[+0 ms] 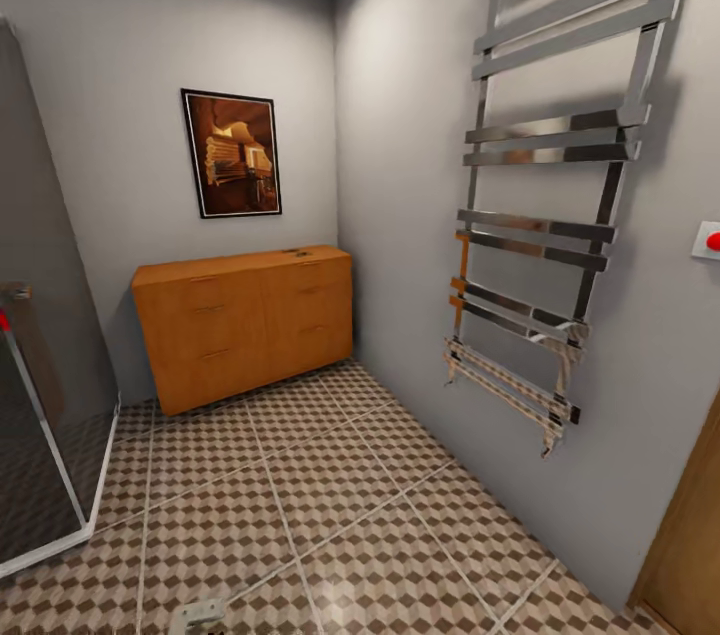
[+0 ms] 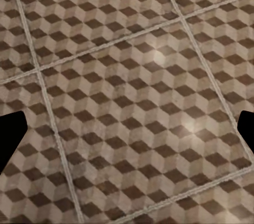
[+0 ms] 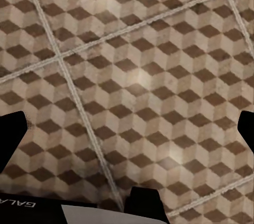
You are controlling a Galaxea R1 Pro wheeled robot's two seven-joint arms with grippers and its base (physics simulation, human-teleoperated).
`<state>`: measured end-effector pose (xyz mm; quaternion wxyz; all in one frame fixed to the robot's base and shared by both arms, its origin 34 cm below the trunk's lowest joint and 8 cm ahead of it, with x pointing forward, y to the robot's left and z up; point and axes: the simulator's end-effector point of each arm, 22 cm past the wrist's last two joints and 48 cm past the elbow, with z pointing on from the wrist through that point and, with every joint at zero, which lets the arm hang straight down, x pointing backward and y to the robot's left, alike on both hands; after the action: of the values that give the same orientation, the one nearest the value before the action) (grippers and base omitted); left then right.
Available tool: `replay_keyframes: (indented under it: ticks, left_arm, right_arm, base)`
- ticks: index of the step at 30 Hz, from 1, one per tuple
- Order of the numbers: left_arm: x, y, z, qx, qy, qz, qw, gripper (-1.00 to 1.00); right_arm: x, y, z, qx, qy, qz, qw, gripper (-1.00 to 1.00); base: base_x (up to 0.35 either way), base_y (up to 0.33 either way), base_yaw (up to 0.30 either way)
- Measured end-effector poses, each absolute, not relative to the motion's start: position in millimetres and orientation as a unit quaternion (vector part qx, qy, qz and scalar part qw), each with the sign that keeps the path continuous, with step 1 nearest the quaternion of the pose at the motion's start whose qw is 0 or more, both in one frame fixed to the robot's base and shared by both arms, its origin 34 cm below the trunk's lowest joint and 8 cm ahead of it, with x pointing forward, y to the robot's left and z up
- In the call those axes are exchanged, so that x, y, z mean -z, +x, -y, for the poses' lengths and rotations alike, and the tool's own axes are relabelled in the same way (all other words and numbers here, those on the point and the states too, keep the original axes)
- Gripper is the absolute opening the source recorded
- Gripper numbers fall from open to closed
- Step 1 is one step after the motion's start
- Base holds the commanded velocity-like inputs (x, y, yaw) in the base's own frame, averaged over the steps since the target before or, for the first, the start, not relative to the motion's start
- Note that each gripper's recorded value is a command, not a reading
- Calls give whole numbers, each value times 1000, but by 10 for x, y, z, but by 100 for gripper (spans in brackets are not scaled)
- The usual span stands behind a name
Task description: Take the four mousetraps from the cabinet in the bathroom and place them on the bathroom floor. Make sure all four end up on the same floor surface, and ensure that at least two of them are either under or directly next to the same bathroom sink.
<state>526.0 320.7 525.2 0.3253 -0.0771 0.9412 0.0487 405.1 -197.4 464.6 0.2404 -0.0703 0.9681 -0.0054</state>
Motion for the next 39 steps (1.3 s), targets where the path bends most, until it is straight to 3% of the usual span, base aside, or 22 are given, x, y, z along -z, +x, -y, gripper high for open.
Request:
replay_keyframes:
  ticks: [39]
  left_arm:
    - [-5251, 5261, -3196, -48, -77, -941, 325, 100]
  right_arm:
    - [-4648, 4053, 1960, 4, -71, -968, 241, 100]
  base:
    - [0, 0, 275]
